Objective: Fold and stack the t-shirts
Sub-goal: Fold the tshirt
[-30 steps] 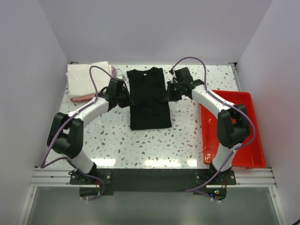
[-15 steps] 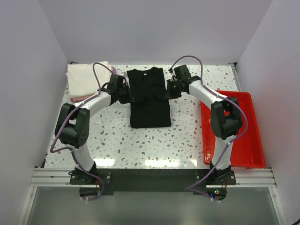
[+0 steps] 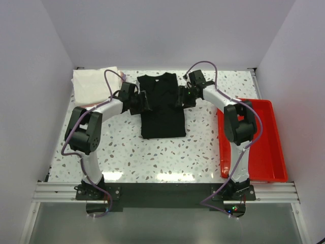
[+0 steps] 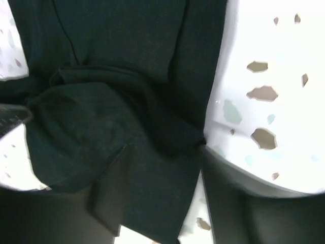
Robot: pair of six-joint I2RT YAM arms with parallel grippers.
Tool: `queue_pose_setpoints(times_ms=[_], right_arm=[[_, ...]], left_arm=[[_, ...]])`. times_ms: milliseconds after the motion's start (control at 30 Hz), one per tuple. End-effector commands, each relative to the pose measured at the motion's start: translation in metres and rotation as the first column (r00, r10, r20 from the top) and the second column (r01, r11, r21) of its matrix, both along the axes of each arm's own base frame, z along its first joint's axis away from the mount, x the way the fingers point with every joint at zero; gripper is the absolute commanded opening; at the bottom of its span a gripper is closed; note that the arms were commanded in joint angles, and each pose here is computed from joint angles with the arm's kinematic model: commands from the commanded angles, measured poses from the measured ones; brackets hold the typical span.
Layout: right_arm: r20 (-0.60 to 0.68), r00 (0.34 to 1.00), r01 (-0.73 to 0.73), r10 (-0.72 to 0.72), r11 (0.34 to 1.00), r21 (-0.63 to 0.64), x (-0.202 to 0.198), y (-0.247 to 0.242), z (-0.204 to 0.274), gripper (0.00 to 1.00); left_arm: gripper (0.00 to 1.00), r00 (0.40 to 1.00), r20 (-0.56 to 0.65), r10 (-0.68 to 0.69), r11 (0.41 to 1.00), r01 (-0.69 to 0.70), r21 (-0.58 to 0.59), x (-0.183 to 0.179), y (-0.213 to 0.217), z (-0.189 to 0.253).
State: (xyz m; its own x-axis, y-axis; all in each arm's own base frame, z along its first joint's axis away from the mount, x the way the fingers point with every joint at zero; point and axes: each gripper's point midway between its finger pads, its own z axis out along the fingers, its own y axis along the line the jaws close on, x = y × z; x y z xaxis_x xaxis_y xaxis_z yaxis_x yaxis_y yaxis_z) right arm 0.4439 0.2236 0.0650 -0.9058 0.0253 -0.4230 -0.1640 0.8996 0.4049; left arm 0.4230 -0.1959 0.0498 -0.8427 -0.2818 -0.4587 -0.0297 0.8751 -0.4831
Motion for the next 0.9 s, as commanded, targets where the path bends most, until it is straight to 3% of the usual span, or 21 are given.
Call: queue_pose_setpoints(times_ms=[0,67,100,133,400,633,833,867], right_arm=[[0.045,0.999,-0.016,0.014,0.999,0.048,0.013,0.007,0.026,0.64],[0.054,0.998,-0.024,0.02,0.998,0.063,0.013,0.009,0.038,0.99],[0.062,0.998,-0.025,0.02,0.997,0.072,0.012,0.01,0.043,0.99],[0.065,0.998,-0.032,0.026,0.996,0.08,0.009,0.012,0.047,0.99],[0.118,0.991,-0.087,0.068,0.983,0.162,-0.031,0.015,0.087,0.99],[0.119,0.939,-0.342,0.322,0.903,0.258,-0.088,0.097,0.078,0.99],[0.17,0.912,-0.41,0.373,0.849,0.333,-0.074,0.164,0.078,0.99],[0.134,0.918,-0.397,0.374,0.855,0.334,-0.069,0.171,0.058,0.99]], left_arm=[[0.72,0.99,0.14,-0.014,0.999,0.02,-0.045,0.023,-0.004,0.044],[0.81,0.988,0.157,-0.004,0.998,0.013,-0.057,0.02,-0.003,0.055],[0.85,0.987,0.158,0.004,0.998,0.006,-0.063,0.018,-0.003,0.058],[1.0,0.984,0.177,0.006,0.997,0.007,-0.071,0.016,-0.003,0.068],[1.0,0.983,0.162,0.089,0.995,-0.082,-0.052,-0.026,0.022,0.077],[1.0,0.98,0.145,0.136,0.989,-0.126,-0.076,-0.091,0.042,0.076],[1.0,0.982,0.071,0.177,0.984,-0.176,-0.019,-0.137,0.064,0.054],[1.0,0.981,0.057,0.184,0.983,-0.184,-0.005,-0.143,0.068,0.049]])
